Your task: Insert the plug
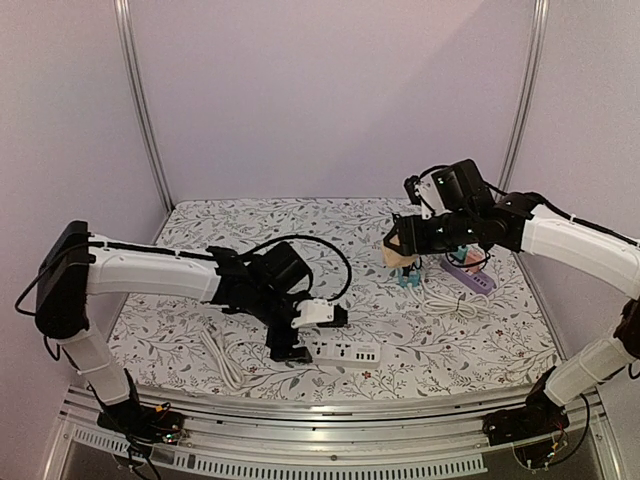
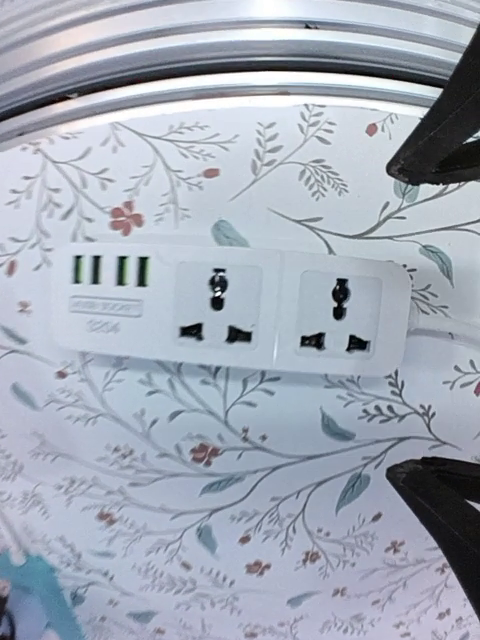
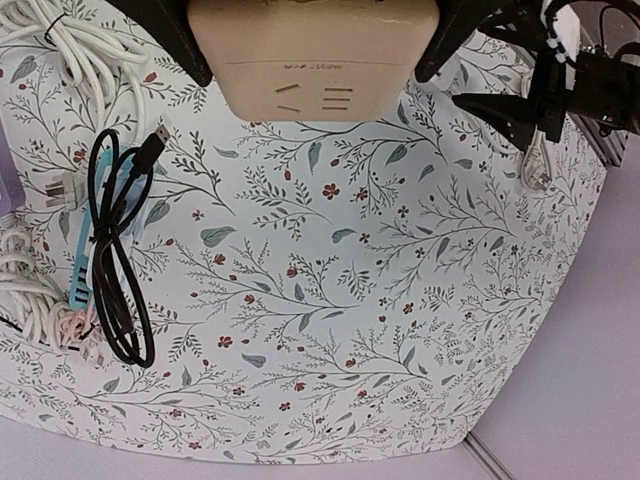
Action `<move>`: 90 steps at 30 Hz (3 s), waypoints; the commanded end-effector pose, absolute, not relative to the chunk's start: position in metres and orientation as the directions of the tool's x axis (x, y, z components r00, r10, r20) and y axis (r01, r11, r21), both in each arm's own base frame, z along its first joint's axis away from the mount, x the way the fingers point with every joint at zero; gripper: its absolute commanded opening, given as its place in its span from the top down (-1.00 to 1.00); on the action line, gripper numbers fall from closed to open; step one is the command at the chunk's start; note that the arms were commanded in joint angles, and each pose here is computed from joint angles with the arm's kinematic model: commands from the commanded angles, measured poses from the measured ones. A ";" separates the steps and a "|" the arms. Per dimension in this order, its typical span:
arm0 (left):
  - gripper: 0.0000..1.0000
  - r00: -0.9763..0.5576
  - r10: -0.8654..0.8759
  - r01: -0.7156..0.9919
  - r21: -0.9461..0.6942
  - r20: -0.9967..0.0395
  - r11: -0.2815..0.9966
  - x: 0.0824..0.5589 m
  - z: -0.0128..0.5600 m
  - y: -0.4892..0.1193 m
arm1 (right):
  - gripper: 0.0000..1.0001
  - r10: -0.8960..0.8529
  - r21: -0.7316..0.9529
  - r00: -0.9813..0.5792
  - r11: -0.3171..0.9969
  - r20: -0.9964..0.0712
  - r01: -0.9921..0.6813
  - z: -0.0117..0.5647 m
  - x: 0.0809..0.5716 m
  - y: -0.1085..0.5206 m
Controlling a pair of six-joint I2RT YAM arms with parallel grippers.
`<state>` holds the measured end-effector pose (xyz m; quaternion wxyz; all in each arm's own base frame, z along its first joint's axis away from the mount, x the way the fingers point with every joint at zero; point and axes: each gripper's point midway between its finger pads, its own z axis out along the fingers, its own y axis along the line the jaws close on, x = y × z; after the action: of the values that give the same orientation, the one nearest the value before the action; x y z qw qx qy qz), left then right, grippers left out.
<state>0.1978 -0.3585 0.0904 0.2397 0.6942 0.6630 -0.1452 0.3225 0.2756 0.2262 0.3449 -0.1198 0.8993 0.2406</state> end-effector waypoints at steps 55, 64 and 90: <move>-0.99 -0.411 0.552 0.602 0.239 -0.725 0.762 0.272 0.133 -0.279 | 1.00 -0.176 0.130 -0.813 0.947 -0.555 -0.293 0.143 0.235 0.343; -0.99 -0.398 0.590 0.611 0.276 -0.703 0.742 0.271 0.124 -0.271 | 1.00 -0.190 0.064 -0.832 0.964 -0.521 -0.259 0.117 0.236 0.337; -0.99 -0.391 0.609 0.615 0.296 -0.691 0.731 0.274 0.122 -0.271 | 1.00 -0.211 0.014 -0.865 0.970 -0.455 -0.244 0.074 0.244 0.325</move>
<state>0.2686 -0.2749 0.1236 0.4109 0.3711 0.8326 -0.0129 0.2397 0.3294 0.0852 0.2367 -0.1203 0.9631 0.0444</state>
